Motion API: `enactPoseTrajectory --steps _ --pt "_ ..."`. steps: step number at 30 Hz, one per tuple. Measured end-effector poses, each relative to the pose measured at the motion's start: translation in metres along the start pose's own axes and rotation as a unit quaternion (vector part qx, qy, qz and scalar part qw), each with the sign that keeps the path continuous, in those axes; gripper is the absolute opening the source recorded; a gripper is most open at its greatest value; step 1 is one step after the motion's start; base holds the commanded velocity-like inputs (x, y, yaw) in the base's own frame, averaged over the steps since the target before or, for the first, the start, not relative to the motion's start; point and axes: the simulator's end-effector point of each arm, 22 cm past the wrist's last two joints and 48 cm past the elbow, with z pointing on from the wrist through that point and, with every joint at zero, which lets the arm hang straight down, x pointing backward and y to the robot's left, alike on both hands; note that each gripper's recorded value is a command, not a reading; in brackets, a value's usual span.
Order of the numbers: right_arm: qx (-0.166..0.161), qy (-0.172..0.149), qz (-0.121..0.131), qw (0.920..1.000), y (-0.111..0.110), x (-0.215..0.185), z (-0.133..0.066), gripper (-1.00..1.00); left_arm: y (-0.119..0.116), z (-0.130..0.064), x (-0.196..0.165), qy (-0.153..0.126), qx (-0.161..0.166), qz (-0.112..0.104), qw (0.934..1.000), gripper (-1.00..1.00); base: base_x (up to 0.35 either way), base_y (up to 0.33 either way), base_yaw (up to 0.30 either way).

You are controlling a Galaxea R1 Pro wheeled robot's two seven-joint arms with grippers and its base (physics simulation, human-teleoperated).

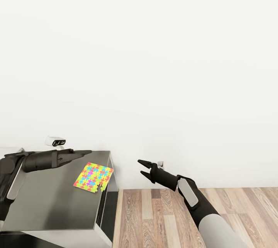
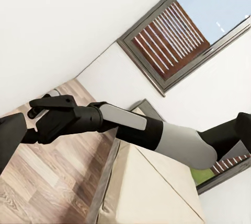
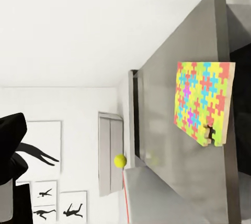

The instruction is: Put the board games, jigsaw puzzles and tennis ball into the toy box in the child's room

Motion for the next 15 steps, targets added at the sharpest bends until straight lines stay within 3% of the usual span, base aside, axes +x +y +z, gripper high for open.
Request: enactPoseTrajectory --steps 4,11,15 --pt "0.001 0.0 0.0 1.0 -0.0003 -0.0001 -0.0002 1.0 0.0001 0.0002 0.0002 0.0 0.0 -0.001 1.0 1.0 0.0 0.039 0.0" --pt "0.004 -0.003 -0.001 1.0 -0.0029 -0.0044 -0.0048 1.0 0.0001 0.0 0.0001 0.0 0.0 0.001 1.0 1.0 0.015 0.191 0.0" --pt "0.005 -0.006 -0.001 1.0 -0.0043 -0.0066 -0.0069 1.0 0.0018 -0.0007 0.0013 0.0 -0.002 0.001 1.0 1.0 0.015 0.073 0.0"
